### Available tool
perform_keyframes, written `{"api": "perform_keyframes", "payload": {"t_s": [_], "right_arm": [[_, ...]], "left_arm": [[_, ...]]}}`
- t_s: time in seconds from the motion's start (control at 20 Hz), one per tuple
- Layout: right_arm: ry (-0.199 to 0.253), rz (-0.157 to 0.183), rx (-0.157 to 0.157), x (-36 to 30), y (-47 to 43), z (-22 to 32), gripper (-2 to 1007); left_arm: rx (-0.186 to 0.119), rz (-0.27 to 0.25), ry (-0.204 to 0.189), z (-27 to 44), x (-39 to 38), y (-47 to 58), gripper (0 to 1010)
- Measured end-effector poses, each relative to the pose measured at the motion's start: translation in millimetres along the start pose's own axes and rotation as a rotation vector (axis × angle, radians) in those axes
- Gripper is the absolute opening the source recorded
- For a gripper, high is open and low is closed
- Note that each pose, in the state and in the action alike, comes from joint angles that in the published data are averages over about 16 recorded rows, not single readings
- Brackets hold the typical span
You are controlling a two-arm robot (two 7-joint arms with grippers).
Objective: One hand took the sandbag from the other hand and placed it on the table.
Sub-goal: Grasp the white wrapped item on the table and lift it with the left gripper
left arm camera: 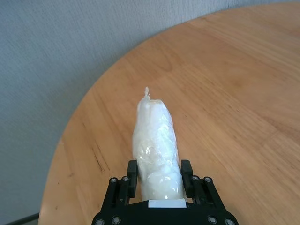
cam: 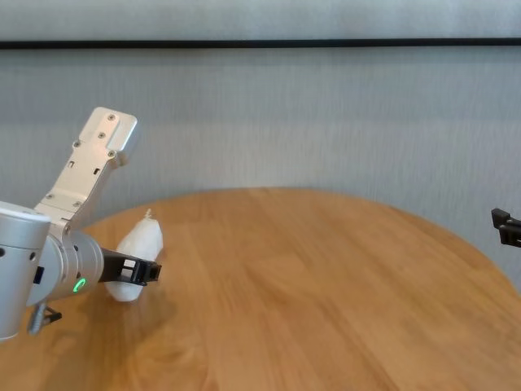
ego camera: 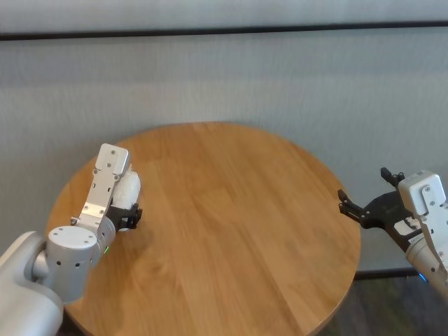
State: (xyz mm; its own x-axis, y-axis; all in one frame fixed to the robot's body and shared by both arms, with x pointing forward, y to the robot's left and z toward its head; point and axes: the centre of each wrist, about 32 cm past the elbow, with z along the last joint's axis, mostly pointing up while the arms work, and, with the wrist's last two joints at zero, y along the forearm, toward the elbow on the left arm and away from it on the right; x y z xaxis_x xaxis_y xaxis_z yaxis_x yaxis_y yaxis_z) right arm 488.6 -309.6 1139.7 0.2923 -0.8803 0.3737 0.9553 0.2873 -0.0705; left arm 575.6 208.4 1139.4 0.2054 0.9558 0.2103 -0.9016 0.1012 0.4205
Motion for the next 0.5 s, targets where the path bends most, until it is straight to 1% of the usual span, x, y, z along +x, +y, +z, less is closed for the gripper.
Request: {"api": "perform_keyframes", "payload": {"t_s": [0.25, 0.5], "right_arm": [[0.0, 0.0, 0.0, 0.0, 0.0, 0.0, 1002], [0.0, 0.0, 0.0, 0.0, 0.0, 0.0, 1002]], "left_arm": [[0.0, 0.0, 0.001, 0.0, 0.0, 0.1, 562], [-0.001, -0.001, 0.002, 0.0, 0.1, 0.1, 503]]}}
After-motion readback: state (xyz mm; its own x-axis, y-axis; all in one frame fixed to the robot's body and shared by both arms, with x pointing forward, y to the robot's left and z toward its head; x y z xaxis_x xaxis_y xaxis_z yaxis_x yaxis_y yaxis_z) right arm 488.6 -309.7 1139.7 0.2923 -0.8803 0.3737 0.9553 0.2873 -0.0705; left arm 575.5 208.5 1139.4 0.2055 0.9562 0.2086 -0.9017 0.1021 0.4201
